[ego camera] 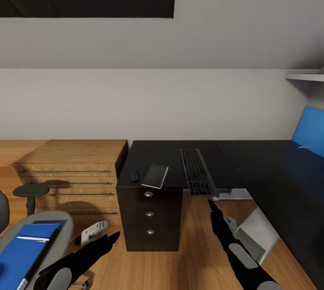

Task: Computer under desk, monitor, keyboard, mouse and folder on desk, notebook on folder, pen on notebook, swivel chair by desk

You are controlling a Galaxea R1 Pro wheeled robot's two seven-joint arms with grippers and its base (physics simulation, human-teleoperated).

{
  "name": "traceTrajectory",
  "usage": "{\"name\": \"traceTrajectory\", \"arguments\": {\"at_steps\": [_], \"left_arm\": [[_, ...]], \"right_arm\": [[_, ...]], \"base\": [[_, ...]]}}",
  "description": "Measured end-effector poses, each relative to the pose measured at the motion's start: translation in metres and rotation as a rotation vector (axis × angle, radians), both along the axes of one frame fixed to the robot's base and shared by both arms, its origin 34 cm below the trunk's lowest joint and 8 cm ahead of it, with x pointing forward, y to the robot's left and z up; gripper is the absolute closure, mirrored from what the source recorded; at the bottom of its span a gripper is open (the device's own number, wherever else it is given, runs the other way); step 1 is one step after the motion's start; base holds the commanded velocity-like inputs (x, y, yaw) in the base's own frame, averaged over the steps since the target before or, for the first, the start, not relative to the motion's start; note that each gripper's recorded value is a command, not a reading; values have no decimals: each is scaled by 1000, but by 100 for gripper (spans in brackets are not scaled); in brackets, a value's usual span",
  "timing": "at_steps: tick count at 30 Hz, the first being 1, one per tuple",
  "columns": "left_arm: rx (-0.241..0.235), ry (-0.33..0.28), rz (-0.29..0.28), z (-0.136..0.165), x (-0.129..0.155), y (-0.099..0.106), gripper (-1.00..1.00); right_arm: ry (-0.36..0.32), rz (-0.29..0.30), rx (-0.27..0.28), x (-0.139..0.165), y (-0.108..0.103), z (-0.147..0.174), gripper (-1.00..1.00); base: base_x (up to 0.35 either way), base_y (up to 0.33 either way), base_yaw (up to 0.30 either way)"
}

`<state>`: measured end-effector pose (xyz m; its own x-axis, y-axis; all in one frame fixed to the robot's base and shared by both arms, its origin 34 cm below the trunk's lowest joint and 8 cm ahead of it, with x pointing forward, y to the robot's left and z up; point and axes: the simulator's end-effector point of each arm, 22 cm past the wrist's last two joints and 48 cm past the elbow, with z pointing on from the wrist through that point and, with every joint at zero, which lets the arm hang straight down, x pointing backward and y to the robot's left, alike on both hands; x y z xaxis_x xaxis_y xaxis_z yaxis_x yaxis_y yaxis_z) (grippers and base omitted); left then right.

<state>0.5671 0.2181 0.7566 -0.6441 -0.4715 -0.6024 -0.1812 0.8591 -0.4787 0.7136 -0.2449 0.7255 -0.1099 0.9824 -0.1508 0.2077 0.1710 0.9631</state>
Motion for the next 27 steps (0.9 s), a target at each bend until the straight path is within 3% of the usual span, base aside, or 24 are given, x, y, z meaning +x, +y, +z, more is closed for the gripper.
{"name": "traceTrajectory", "arguments": {"at_steps": [13,27], "left_arm": [[0,0,0,-7,0,0,-100],[1,0,0,-7,-1,0,-100]], "right_arm": [[-2,-3,6,0,-1,-6,-100],[-3,-3,5,0,-1,-6,-100]], "base": [[6,0,0],[135,0,0]]}}
